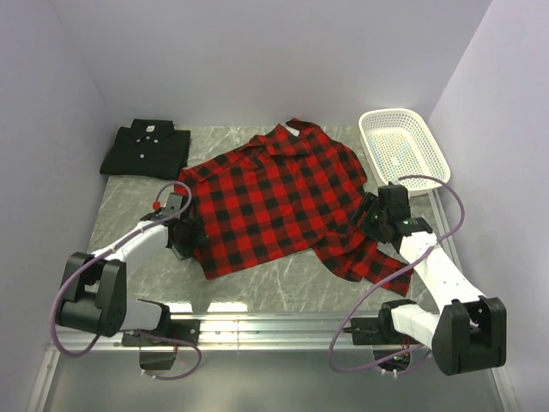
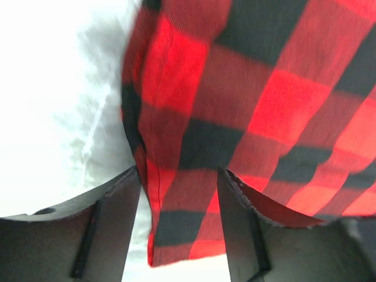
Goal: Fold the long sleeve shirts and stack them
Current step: Flatten the shirt out
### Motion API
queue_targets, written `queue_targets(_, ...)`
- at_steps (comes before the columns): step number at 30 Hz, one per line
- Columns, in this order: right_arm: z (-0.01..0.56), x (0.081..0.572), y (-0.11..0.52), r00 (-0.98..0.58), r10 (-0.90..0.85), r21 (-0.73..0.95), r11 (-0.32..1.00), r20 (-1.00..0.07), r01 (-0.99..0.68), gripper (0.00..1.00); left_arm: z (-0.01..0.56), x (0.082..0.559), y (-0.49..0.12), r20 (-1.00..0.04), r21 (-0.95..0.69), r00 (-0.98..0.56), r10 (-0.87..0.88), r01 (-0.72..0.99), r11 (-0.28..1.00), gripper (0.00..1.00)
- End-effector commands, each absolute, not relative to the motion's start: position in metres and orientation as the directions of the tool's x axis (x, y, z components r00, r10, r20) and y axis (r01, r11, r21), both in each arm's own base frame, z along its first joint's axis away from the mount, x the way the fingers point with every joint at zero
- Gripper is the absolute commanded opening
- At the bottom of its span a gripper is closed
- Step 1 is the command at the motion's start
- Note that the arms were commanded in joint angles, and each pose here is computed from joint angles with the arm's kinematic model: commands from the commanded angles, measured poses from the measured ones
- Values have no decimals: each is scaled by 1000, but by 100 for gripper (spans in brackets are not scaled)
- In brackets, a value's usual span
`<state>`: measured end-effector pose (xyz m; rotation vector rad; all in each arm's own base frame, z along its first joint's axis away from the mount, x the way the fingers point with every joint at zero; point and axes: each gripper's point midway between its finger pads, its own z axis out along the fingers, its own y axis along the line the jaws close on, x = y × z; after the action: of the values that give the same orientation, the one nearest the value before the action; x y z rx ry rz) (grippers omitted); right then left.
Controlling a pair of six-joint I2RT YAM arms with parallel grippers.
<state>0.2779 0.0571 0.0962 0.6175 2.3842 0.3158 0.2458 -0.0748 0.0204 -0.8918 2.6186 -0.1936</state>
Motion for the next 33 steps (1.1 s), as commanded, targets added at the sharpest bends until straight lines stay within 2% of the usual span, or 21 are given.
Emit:
queue_targets(1,101,282,49,-643,504,361,863,-576,353,76,14,261,-52,-346,-207,-678,-649,-619,758,60)
queue_targets(5,101,283,49,-641,503,361,864,-580,351,76,30,285,-38,-397,-222,-637,-661,-632,743,52)
queue_targets(10,103,284,51,-634,506,377,861,-584,340,76,38,291,-29,-433,-225,-629,-645,-618,754,40)
queue_targets(16,100,283,53,-642,506,383,861,-576,334,76,30,302,-28,-398,-257,-635,-662,-616,745,12)
queue_targets(20,102,283,53,-638,503,384,862,-583,329,76,28,315,-23,-382,-253,-629,-677,-633,732,0)
queue_targets(26,104,281,52,-632,500,384,864,-592,324,76,34,343,-9,-411,-240,-613,-674,-641,729,1)
queue_targets(33,102,280,51,-630,497,383,866,-597,321,76,19,365,12,-395,-248,-597,-699,-663,706,1)
